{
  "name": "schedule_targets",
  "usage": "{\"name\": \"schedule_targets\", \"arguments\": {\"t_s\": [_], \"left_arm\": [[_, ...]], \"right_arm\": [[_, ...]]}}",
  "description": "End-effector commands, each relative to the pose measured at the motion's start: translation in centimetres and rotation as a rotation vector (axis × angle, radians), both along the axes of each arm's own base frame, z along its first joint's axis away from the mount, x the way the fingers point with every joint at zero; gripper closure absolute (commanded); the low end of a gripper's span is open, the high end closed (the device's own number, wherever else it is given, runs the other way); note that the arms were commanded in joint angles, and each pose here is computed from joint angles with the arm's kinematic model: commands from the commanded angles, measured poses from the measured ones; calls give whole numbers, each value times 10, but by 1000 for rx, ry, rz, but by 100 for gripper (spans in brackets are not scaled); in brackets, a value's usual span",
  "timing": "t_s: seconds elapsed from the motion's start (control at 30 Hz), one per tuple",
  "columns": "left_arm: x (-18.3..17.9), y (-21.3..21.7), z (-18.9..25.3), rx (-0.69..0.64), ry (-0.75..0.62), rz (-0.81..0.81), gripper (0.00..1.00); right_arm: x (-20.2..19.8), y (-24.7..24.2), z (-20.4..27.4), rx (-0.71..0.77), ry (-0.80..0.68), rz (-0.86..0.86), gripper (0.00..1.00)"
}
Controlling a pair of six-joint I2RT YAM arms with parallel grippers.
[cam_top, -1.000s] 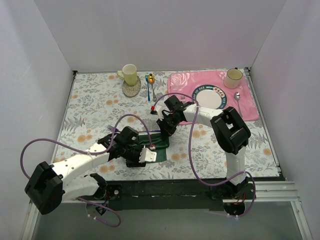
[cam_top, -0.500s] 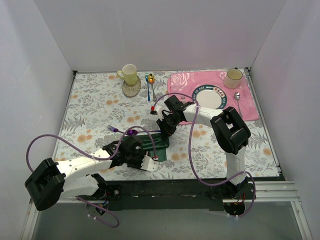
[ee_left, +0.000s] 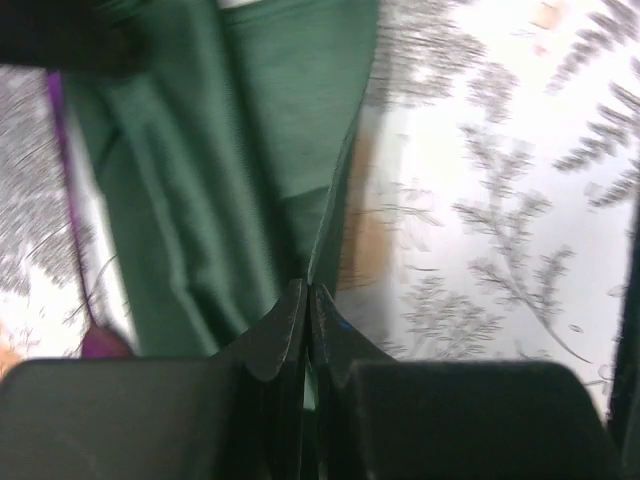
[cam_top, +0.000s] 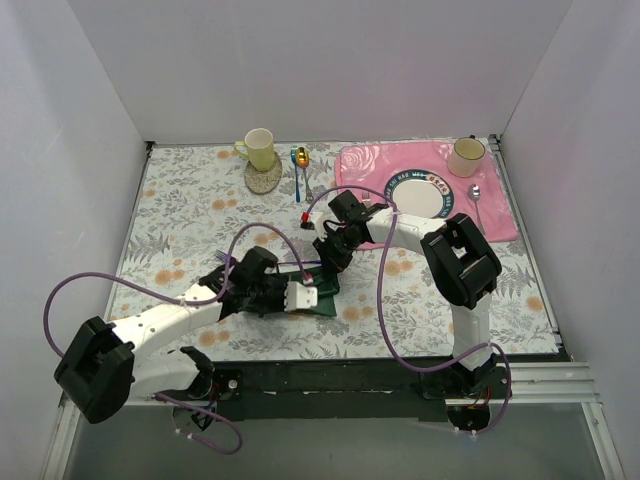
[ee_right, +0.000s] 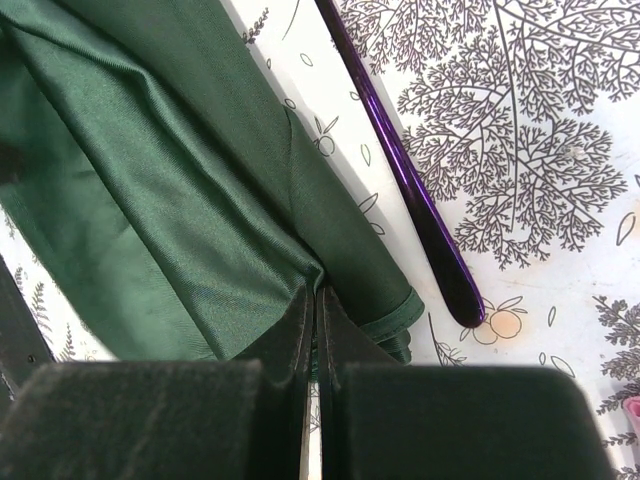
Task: Fold the napkin into a case and place the utensils inside
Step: Fold the 2/3-rectangle-folded napkin at the center of the board.
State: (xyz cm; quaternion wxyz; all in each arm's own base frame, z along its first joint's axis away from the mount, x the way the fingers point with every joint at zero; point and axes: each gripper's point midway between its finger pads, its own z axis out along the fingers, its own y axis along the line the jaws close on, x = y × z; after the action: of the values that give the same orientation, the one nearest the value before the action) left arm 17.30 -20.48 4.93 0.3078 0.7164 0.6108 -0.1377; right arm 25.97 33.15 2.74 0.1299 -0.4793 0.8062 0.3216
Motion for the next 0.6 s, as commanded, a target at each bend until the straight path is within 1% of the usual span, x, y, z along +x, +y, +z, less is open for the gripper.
{"name": "schedule_targets", "arguments": {"t_s": [0.0, 0.03, 0.13, 0.17, 0.27, 0.3, 0.43, 0.57], "left_arm": [[27, -3, 24, -126, 117, 136, 100], [32, -7, 32, -157, 131, 139, 100], [46, -2, 32, -180, 180, 198, 100], [48, 1, 28, -190, 220, 222, 100], [59, 4, 28, -227, 281, 290, 100], [60, 6, 22, -219, 318, 308, 100], [67, 13, 12, -226, 392, 377, 100], [71, 18, 4, -226, 434, 417, 100]], "right_arm": [[3, -5, -7, -31, -38, 15, 99], [3, -6, -7, -31, -35, 15, 99], [3, -5, -7, -29, -36, 19, 99], [3, -4, -6, -27, -37, 21, 99], [4, -4, -4, -24, -44, 24, 99], [5, -3, -3, -24, -47, 24, 99], [4, -3, -2, -19, -44, 30, 99], [2, 0, 3, -6, -25, 31, 99]]}}
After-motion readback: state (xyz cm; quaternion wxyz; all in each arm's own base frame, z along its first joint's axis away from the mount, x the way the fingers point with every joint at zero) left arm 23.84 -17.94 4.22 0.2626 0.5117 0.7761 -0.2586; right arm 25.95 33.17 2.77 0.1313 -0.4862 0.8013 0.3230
